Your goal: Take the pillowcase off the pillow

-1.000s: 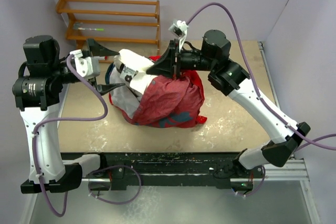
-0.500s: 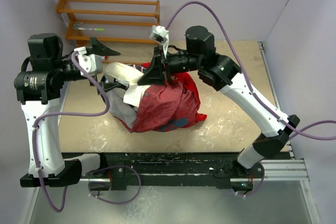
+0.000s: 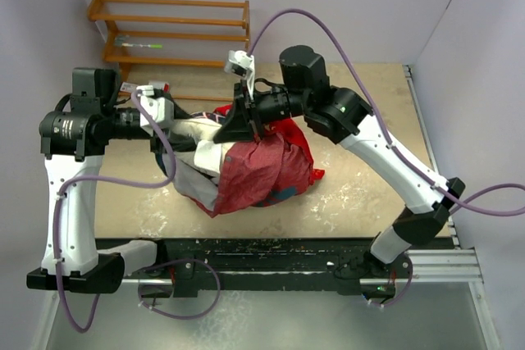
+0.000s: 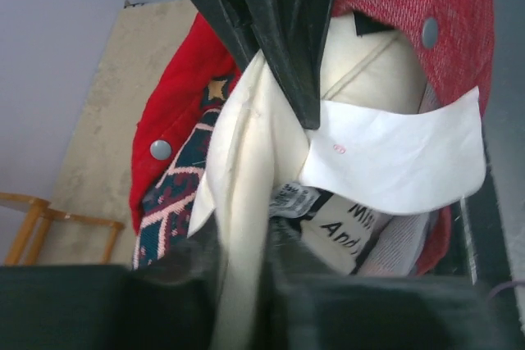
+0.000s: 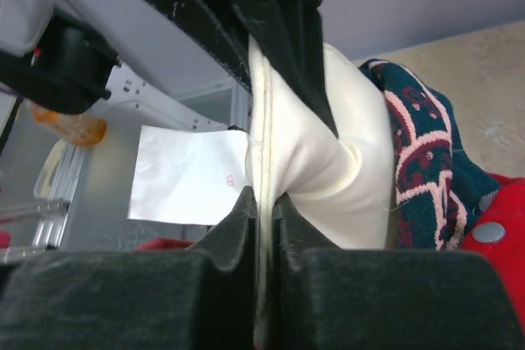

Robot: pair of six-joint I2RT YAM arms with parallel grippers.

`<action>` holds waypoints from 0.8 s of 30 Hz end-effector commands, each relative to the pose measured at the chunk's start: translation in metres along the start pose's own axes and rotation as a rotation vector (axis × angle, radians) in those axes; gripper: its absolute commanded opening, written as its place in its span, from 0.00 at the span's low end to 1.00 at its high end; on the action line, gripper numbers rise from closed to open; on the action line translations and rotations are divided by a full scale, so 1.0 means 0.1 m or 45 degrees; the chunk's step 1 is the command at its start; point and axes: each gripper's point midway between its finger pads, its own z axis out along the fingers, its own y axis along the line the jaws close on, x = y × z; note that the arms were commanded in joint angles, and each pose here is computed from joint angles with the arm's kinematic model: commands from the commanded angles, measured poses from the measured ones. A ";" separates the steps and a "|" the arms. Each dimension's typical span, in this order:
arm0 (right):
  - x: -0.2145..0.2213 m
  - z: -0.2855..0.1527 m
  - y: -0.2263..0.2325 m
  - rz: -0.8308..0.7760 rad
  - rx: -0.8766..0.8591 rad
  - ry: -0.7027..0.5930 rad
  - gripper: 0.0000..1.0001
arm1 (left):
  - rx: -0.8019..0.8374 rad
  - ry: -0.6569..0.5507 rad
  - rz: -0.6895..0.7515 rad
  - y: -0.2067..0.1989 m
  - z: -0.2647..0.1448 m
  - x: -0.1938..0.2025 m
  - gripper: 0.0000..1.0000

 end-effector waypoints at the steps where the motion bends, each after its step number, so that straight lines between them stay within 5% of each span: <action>1: -0.88 -0.47 0.13 -0.183 0.130 -0.449 0.17 | -0.199 0.033 0.032 0.33 0.00 0.03 0.00; 2: -0.88 -0.54 0.04 -0.160 0.206 -0.472 0.23 | -0.258 0.027 0.050 0.40 -0.02 0.02 0.00; 6: -0.83 -0.90 -0.24 -0.078 0.555 -0.553 0.76 | -0.429 -0.018 0.035 0.67 -0.10 -0.18 0.00; 8: -0.78 -1.13 -0.25 -0.062 0.675 -0.587 0.91 | -0.522 -0.006 -0.023 0.88 -0.14 -0.19 0.00; 12: -0.75 -1.59 -0.12 -0.100 0.837 -0.668 0.94 | -0.636 0.009 -0.078 1.12 -0.18 -0.17 0.00; 24: -0.29 -1.68 -0.39 -0.071 1.024 -0.496 0.80 | -0.609 -0.024 -0.088 1.10 -0.16 -0.24 0.00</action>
